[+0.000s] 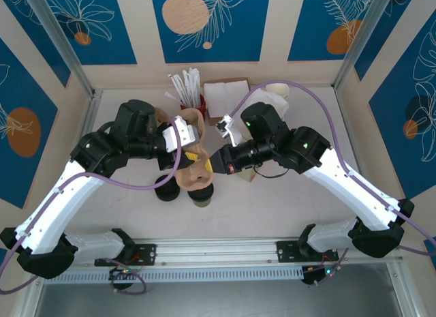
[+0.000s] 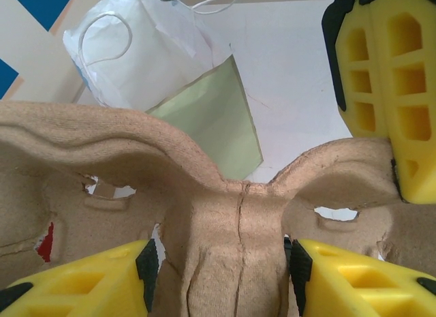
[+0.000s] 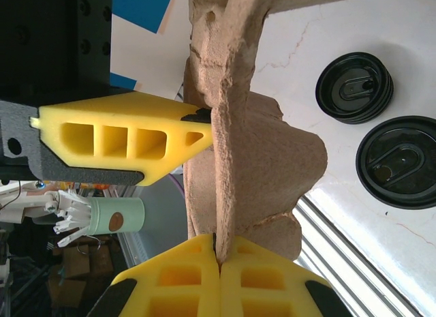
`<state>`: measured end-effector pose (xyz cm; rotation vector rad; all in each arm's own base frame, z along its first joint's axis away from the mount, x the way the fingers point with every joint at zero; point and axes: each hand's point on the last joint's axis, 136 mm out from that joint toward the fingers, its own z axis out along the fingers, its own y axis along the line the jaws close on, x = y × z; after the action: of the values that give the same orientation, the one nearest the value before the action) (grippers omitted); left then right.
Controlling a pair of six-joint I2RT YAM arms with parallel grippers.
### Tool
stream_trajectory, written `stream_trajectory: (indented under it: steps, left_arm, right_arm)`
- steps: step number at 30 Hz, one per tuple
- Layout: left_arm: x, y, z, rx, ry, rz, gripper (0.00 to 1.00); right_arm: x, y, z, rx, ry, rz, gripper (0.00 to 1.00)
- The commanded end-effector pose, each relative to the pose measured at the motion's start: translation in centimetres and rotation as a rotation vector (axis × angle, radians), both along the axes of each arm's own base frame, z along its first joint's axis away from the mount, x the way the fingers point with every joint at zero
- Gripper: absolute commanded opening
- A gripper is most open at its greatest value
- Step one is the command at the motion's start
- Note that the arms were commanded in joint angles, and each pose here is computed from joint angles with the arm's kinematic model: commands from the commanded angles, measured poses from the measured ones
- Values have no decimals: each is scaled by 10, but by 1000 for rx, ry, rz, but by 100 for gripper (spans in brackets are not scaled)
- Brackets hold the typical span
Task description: Pack the takeout coffee
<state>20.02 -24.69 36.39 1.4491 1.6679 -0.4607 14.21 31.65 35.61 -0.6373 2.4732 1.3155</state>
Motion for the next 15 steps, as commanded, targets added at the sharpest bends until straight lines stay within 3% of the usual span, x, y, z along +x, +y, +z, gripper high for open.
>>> stream_trajectory:
  steps: [1,15]
  left_arm:
    - [-8,1,0,8,-9,-22,55]
    - [-8,3,-4,34,-13,-25,46]
  right_arm:
    - [-4,-1,1,-5,-6,16,0]
    - [-5,-4,2,-7,-4,7,0]
